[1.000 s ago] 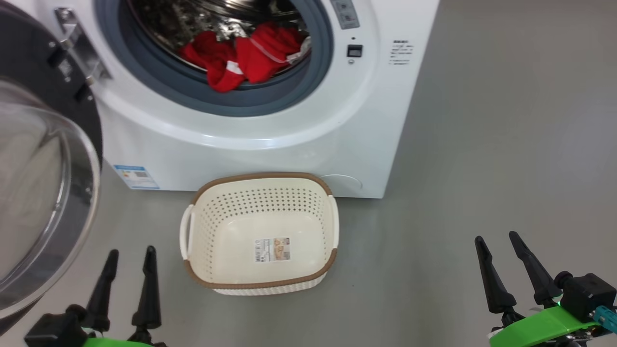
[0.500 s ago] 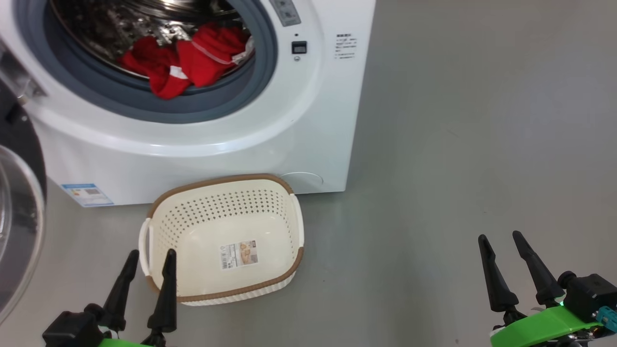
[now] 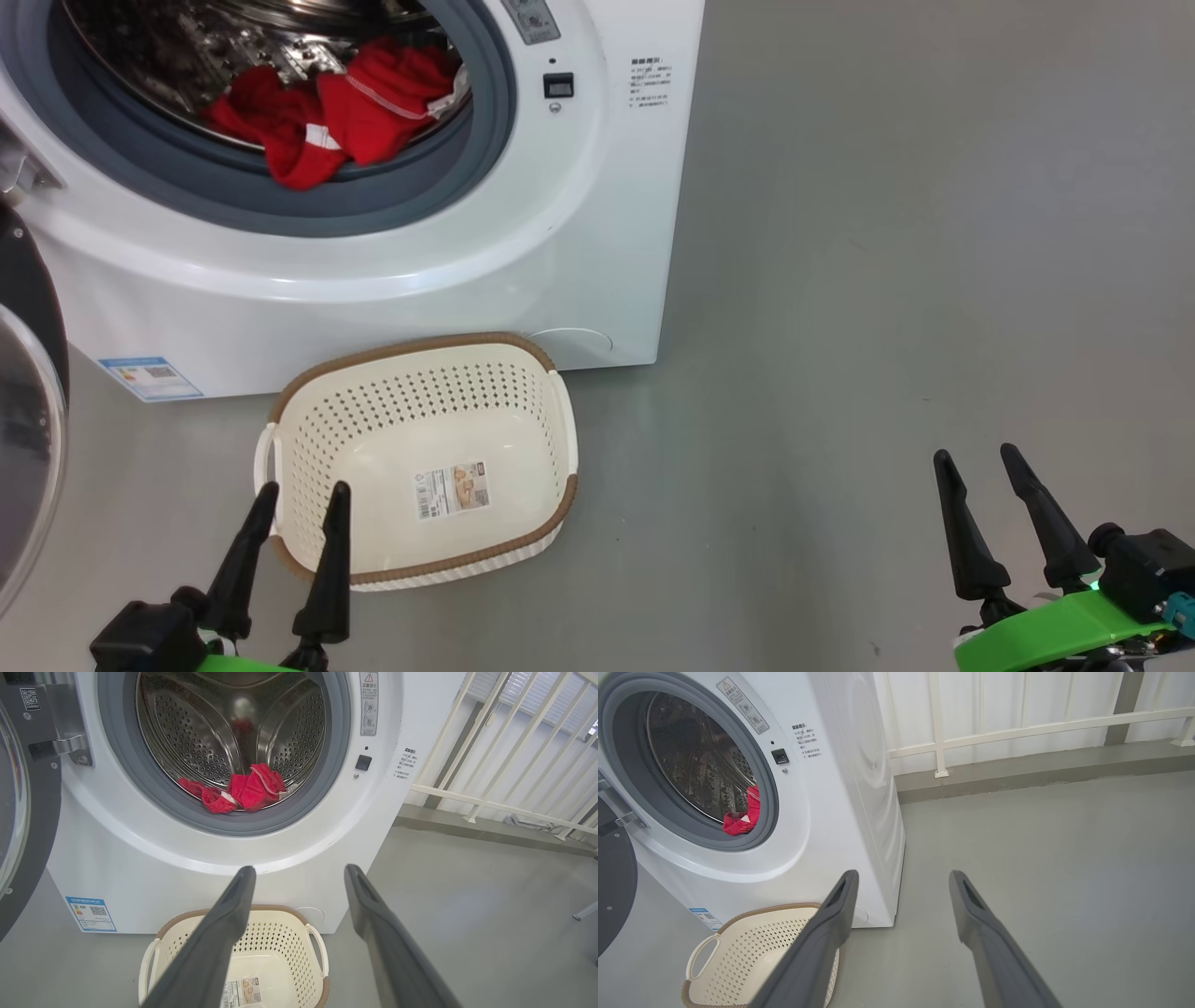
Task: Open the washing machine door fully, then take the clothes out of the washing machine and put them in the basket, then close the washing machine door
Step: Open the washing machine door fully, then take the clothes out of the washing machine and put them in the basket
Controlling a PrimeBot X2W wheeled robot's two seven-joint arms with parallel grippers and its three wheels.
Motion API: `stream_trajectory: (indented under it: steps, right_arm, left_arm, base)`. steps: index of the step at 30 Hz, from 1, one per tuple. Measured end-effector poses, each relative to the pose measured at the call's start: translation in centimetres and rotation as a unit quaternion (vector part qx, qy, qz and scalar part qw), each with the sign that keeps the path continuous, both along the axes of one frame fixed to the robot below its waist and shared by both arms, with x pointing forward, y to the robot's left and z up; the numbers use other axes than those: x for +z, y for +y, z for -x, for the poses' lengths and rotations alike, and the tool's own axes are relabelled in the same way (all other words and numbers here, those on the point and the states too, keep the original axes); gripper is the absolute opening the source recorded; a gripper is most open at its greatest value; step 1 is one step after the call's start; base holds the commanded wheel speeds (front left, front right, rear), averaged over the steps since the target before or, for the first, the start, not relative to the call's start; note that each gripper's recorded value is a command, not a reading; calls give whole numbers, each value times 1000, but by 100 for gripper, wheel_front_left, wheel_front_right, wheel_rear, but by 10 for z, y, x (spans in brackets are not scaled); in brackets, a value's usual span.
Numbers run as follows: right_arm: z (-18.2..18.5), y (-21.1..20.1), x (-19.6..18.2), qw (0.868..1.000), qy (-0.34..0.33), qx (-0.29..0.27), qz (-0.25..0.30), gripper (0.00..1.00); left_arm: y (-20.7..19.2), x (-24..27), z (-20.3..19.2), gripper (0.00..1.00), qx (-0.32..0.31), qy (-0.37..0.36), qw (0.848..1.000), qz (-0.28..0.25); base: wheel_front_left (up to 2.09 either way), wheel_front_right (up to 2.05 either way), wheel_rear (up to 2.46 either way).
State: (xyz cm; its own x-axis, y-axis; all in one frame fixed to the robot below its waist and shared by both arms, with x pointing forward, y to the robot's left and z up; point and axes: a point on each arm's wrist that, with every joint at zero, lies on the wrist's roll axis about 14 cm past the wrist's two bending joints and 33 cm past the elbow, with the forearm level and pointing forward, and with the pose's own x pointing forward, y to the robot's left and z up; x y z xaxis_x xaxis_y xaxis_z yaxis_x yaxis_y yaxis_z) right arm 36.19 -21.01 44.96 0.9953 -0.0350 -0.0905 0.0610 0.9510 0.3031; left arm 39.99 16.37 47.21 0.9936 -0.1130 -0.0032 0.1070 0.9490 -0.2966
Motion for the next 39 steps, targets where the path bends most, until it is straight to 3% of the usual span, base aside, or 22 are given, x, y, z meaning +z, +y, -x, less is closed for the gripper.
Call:
stream_trajectory:
  steps: [18,39]
  right_arm:
    - [-3,1,-2,1000,2,2,0,100]
    - [-5,8,-2,1000,3,13,-2,100]
  left_arm:
    - [5,3,0,100,9,-4,1000,5]
    - [0,5,-4,100,0,-8,1000,-1]
  base:
    - [2,-6,4]
    - [83,-125,42]
